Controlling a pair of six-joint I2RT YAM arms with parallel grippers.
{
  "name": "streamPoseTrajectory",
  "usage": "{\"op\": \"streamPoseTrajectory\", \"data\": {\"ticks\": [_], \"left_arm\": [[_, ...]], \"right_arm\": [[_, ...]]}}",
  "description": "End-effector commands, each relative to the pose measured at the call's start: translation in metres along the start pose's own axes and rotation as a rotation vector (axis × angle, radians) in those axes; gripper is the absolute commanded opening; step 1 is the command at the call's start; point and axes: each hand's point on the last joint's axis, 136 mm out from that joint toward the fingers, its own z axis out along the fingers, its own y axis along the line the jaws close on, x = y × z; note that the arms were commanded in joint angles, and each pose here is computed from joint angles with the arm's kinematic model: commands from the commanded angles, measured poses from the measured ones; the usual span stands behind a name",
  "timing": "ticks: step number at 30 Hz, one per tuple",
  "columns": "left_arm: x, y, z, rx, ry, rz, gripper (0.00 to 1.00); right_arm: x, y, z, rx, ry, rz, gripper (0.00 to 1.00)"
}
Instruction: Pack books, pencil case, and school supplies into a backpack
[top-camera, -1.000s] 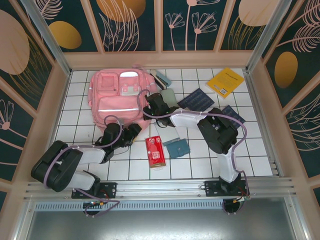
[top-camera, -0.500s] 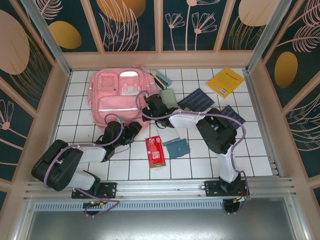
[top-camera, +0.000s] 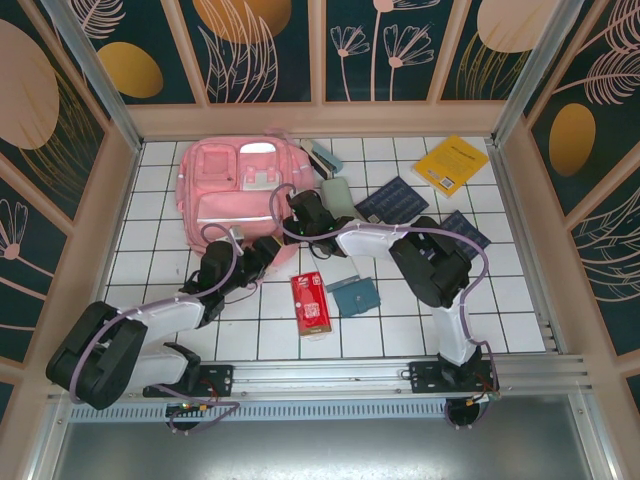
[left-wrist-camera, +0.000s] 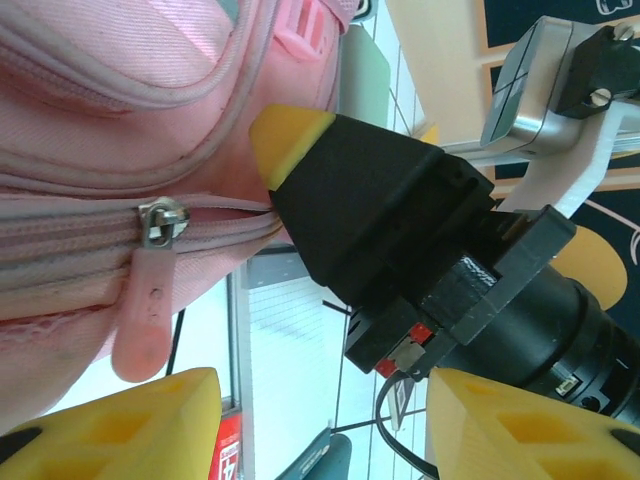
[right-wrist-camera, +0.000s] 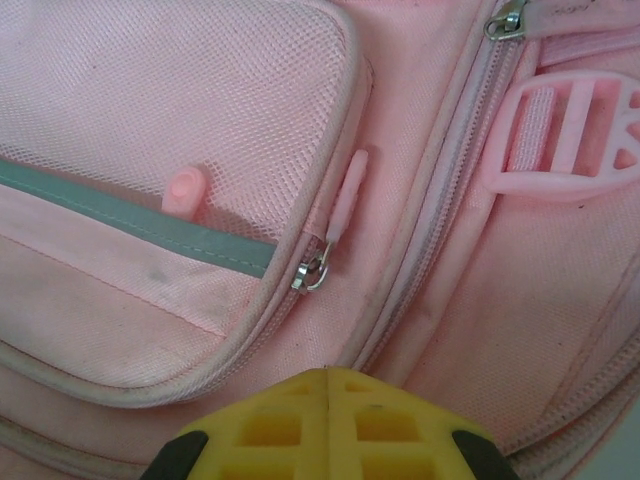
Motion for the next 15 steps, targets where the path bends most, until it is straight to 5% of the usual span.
{"op": "streamPoseTrajectory", "data": {"ticks": [1, 15], "left_arm": [[0.000, 0.006, 0.005, -0.012, 0.004, -0.002, 0.57], [0.004, 0.017, 0.015, -0.049, 0.037, -0.022, 0.57]], "right_arm": [[0.011, 0.009, 0.006, -0.017, 0.029, -0.007, 0.02], [0.014, 0.009, 0.006, -0.015, 0.035, -0.008, 0.02]]}}
